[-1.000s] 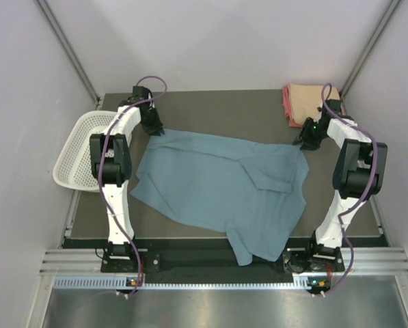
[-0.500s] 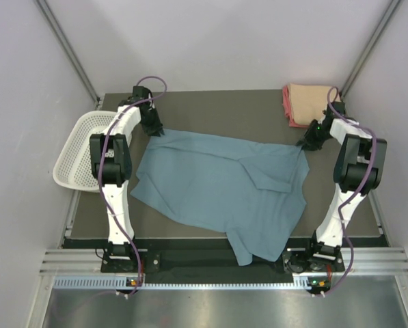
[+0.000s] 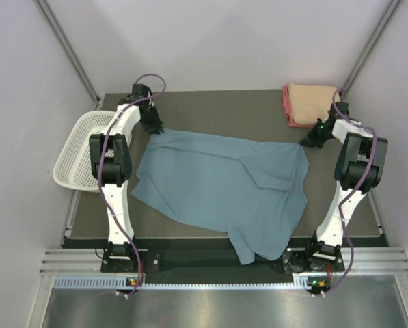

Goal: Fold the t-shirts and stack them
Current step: Fold the tshirt

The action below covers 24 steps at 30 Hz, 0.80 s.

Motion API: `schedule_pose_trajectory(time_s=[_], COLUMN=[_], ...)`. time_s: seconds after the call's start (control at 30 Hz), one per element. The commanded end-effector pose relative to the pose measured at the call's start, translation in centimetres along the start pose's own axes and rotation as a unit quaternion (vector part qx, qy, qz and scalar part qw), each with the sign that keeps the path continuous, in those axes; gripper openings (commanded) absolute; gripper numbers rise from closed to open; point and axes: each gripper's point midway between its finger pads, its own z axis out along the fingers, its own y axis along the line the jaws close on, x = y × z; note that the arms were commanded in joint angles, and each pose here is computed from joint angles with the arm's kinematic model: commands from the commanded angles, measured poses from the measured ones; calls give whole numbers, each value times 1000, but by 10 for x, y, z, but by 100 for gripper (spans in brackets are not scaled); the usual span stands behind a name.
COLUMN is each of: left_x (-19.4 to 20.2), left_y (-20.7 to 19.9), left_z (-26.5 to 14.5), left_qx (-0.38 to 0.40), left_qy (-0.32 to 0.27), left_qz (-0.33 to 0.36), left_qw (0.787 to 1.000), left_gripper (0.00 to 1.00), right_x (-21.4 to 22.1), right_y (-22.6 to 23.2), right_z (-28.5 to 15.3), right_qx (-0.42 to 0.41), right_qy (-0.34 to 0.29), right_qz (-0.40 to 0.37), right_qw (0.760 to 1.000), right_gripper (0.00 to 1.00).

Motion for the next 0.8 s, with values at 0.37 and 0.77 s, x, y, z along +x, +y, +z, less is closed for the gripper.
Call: schedule_pose_trajectory(time_s=[0.37,0.77], left_x=[-6,5], left_y=[-7,-2], left_z=[-24,-27], left_qx=[5,-7], left_qy=[-21,-12], left_qz=[-13,0], left_qw=[1000,1000], left_gripper=[29,32], right_x=[-69,37], right_y=[-14,7], right_z=[-35,-110], right_qx=[53,79], right_qy=[-105,-25], right_qz=[0,-126], right_qw=[993,988], right_gripper=[8,64])
